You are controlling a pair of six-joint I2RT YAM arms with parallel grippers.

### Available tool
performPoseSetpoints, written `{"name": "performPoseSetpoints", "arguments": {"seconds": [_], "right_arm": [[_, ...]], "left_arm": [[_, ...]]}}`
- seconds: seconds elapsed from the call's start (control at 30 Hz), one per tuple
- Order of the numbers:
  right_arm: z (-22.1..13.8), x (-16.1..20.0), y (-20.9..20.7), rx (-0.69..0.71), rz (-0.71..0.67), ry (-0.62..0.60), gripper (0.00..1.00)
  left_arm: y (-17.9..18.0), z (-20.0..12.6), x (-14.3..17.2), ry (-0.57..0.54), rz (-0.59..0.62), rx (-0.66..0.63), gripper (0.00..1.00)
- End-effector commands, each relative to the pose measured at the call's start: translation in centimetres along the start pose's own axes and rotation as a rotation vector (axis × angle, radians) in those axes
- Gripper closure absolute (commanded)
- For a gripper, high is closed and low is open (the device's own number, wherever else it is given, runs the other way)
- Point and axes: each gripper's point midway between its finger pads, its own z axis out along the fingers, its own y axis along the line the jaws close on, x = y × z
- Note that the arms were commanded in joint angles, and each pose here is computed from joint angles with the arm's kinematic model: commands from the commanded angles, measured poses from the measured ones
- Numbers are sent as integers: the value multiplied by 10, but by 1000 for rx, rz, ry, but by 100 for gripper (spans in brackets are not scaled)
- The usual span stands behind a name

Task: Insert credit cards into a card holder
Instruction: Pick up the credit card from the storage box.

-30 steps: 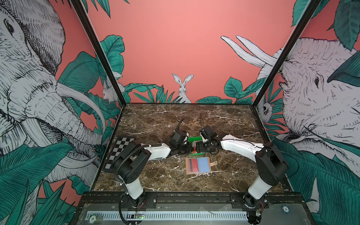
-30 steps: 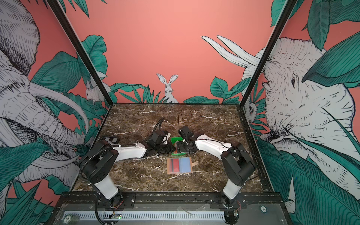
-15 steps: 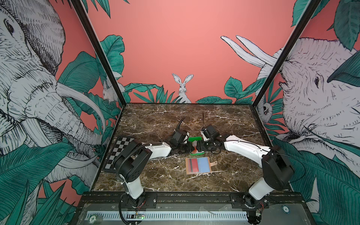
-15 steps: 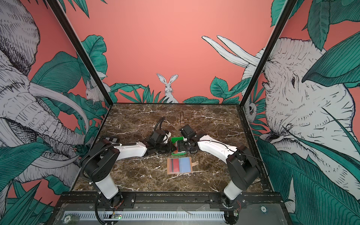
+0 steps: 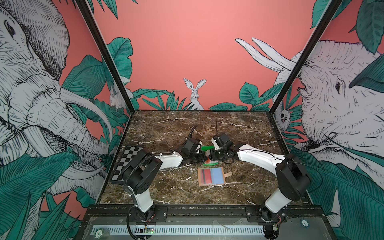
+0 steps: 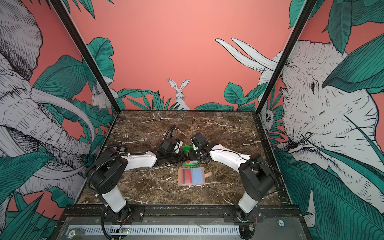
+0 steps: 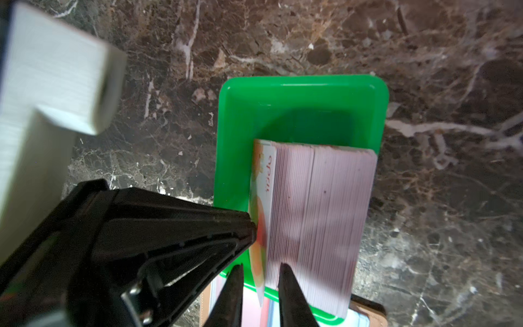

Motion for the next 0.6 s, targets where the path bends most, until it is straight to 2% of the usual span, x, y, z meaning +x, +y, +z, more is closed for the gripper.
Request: {"name": "performPoseSetpoints", "arguments": {"seconds": [0.0,0.3,0.4,0.57], "right_arm": [[8,0,5,-17,2,7,82],[9,2,4,4,5,4,100],[-1,1,2,20,21,-15,100],[-23,0,12,-39,32,-58,100]], "left_arm": [[7,3,3,20,-9,-26,86],[5,2,3,18,-6,-19,86],[1,-5,0,3,4,-10,86],[-15,-26,-5,-39,32,20,86]]}}
